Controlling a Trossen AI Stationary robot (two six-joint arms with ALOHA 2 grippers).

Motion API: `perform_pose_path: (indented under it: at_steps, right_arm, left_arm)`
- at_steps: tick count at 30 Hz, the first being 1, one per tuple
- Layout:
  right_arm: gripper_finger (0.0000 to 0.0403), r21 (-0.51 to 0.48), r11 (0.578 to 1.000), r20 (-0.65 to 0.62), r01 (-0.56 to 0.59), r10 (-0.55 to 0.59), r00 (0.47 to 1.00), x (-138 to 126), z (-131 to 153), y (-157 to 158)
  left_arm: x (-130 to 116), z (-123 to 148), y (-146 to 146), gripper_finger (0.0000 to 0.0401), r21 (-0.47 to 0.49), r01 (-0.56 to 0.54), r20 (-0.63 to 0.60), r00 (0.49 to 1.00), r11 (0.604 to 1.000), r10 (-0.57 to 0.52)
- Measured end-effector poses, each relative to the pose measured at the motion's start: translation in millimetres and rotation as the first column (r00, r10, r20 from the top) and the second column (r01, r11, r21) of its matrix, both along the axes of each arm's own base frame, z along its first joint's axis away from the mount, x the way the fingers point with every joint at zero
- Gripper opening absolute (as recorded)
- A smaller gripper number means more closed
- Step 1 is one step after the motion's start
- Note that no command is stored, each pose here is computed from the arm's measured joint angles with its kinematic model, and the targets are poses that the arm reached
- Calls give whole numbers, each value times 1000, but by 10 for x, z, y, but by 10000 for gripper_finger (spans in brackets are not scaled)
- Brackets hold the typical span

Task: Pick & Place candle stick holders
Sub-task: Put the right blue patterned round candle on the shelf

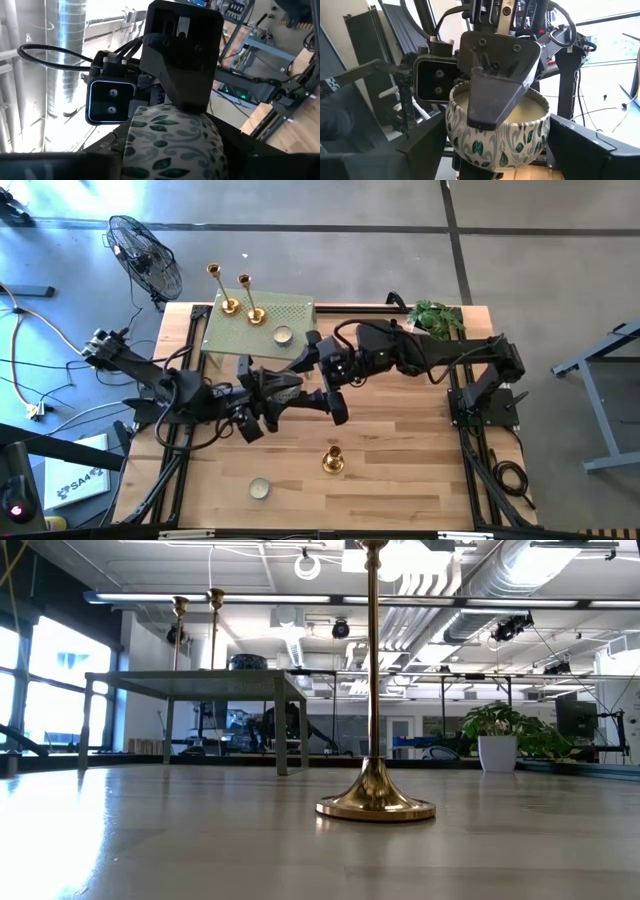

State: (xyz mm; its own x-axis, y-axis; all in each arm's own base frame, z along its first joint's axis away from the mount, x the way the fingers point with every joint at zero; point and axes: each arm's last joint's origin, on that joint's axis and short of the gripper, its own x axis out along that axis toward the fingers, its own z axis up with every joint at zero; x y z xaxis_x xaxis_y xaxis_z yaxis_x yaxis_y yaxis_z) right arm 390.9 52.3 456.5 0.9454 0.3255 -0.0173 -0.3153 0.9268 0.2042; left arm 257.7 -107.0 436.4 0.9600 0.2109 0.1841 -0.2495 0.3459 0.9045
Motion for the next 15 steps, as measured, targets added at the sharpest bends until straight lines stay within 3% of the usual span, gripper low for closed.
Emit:
perform_pose_path:
  at_steps: [15]
  right_arm:
    - [312, -1, 1000, -6, -26, 26, 1000, 1, -6, -26]
  left_arm:
    - [108, -27, 132, 168, -24, 26, 9, 1000, 999, -26]
